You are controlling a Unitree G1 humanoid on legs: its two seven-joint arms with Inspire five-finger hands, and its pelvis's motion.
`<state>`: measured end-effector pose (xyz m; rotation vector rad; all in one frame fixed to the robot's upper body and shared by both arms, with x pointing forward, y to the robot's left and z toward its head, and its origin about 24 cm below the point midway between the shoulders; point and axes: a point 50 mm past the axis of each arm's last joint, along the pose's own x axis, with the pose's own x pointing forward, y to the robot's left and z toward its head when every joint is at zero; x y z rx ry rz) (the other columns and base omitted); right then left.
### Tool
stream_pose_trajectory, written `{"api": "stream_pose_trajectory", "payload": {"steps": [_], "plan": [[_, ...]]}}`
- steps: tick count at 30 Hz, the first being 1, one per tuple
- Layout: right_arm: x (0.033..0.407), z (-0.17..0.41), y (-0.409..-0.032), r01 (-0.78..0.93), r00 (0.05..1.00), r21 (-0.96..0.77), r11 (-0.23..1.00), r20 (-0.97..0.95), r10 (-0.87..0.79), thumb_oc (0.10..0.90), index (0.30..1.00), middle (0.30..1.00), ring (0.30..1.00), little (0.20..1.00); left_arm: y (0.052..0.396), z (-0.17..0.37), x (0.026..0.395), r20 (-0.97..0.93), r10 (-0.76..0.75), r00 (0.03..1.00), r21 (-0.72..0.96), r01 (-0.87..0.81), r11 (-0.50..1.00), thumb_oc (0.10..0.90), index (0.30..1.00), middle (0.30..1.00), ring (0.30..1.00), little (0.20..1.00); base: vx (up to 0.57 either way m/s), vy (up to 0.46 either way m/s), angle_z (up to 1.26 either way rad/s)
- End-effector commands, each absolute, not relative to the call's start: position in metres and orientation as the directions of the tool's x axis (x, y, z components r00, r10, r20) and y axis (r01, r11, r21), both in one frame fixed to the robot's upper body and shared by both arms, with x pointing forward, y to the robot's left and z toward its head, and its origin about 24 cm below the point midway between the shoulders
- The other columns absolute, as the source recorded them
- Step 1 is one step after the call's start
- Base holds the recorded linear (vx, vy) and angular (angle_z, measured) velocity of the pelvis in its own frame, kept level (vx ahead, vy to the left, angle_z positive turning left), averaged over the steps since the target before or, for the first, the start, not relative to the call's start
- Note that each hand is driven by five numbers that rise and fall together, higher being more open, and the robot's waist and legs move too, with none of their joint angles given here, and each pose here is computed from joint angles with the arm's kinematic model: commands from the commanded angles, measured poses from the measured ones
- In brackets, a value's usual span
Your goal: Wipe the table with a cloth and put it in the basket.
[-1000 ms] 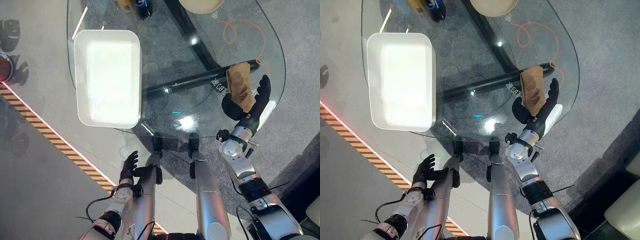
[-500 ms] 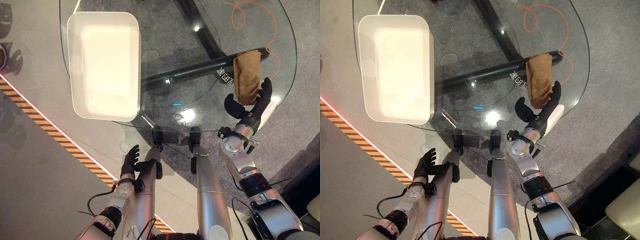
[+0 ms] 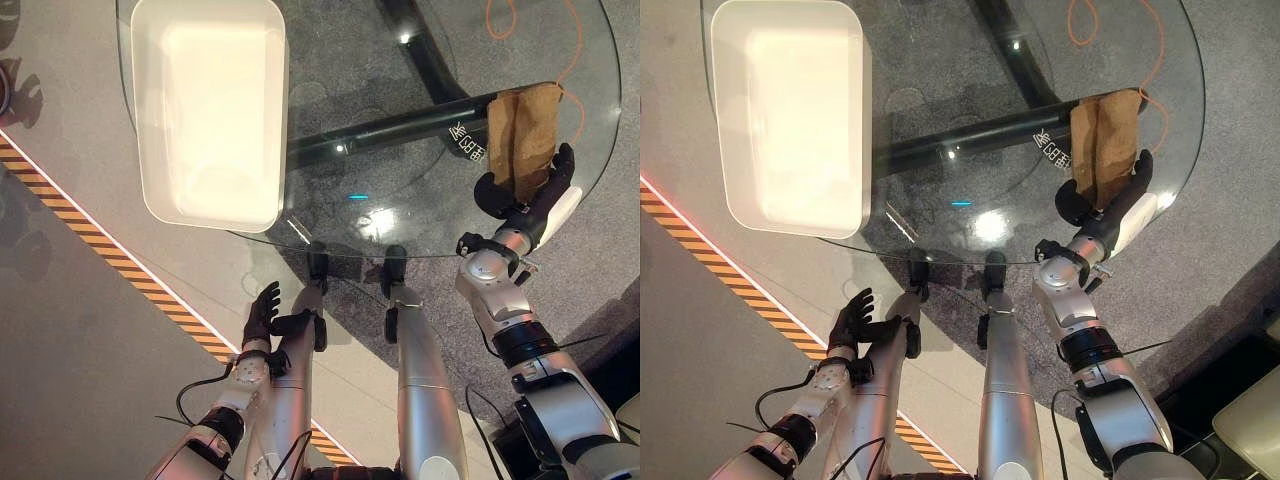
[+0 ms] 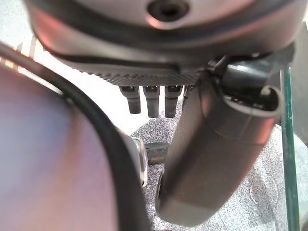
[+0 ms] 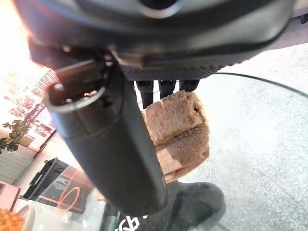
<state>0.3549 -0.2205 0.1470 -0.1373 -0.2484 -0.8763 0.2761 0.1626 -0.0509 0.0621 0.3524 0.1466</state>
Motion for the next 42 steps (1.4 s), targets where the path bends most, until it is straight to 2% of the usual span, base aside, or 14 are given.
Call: {"api": "stream_pose_trajectory", "payload": {"steps": [1,10,20,27,37,41,42], "plan": [[0.344,0.161,-0.251,0.857,0.484,0.020,0.516,0.316,-0.816,0.800,0.900,0.900,0.900,0.900,0.159,-0.065,0.258,-0.396,0.169,0.903,0.067,-0.155,0.986,0.800,0.900,0.900,0.900,0.900,0.00,0.000,0.00],[0.351,0.164,-0.255,0.836,0.535,-0.067,0.544,0.321,-0.782,0.800,0.900,0.900,0.900,0.900,0.154,-0.061,0.261,-0.378,0.150,0.914,0.049,-0.142,0.989,0.800,0.900,0.900,0.900,0.900,0.00,0.000,0.00],[0.354,0.177,-0.282,0.908,0.416,-0.213,0.361,0.350,-0.839,0.800,0.900,0.900,0.900,0.900,0.156,-0.060,0.261,-0.373,0.142,0.917,0.049,-0.134,0.990,0.800,0.900,0.900,0.900,0.900,0.00,0.000,0.00],[0.353,0.175,-0.287,0.911,0.406,-0.207,0.356,0.295,-0.865,0.800,0.900,0.900,0.900,0.900,0.156,-0.058,0.261,-0.366,0.135,0.921,0.039,-0.130,0.991,0.800,0.900,0.900,0.900,0.900,0.00,0.000,0.00],[0.358,0.171,-0.288,0.886,0.461,-0.154,0.437,0.202,-0.864,0.800,0.900,0.900,0.900,0.900,0.155,-0.056,0.263,-0.357,0.129,0.925,0.035,-0.125,0.992,0.800,0.900,0.900,0.900,0.900,0.00,0.000,0.00],[0.361,0.165,-0.288,0.849,0.526,-0.132,0.511,0.123,-0.842,0.800,0.900,0.900,0.900,0.900,0.157,-0.056,0.262,-0.355,0.132,0.926,0.037,-0.128,0.991,0.800,0.900,0.900,0.900,0.900,0.00,0.000,0.00],[0.362,0.163,-0.286,0.835,0.548,-0.118,0.537,0.102,-0.830,0.764,0.869,0.869,0.869,0.864,0.157,-0.056,0.263,-0.353,0.132,0.926,0.036,-0.127,0.991,0.800,0.900,0.900,0.900,0.900,0.00,0.000,0.00]]}}
